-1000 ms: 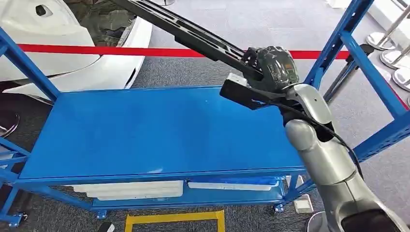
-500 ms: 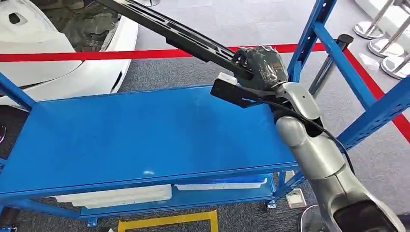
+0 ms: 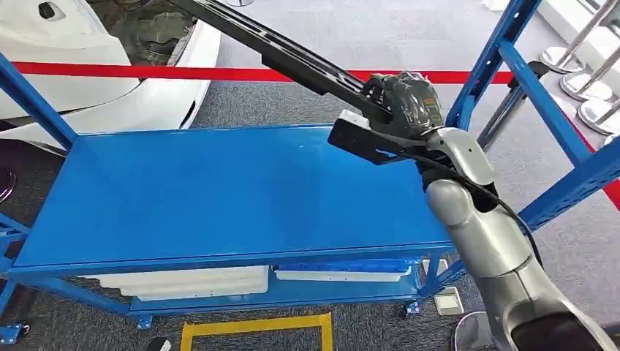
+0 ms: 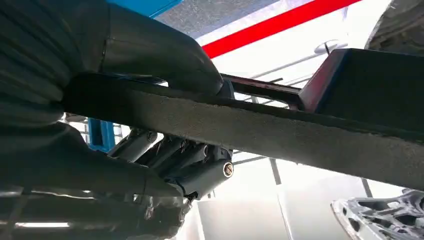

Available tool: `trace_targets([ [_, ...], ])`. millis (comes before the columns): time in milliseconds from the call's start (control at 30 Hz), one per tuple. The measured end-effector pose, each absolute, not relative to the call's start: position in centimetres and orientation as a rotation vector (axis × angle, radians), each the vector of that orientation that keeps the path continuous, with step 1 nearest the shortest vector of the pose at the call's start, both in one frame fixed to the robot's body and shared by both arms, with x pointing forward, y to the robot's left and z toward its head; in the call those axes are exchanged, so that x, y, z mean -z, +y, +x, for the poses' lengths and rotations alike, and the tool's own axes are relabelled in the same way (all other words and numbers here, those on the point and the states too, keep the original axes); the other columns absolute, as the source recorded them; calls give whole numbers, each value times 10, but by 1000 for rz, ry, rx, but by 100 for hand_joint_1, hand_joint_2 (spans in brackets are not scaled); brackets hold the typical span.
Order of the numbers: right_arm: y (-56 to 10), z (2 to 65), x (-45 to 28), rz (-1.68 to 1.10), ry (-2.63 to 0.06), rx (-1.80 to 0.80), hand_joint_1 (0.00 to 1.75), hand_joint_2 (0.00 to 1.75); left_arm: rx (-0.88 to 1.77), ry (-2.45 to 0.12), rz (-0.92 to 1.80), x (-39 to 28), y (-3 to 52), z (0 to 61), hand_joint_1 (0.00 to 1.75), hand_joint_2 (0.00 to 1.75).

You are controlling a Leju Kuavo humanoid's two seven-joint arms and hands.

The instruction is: Take the parts from the cabinet and place them on the table.

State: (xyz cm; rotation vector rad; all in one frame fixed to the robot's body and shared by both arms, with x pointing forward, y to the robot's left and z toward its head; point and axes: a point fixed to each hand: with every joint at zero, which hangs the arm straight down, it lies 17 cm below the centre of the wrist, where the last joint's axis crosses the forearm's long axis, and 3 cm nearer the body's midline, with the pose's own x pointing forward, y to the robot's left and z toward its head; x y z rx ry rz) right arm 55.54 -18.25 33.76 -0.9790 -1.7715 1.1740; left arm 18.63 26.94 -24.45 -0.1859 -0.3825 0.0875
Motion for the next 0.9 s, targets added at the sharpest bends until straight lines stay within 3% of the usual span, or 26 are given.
trace_targets([
  [900, -182, 557, -338, -970, -1767, -1180, 171, 175, -87, -387, -185, 244, 269, 188, 0, 175],
])
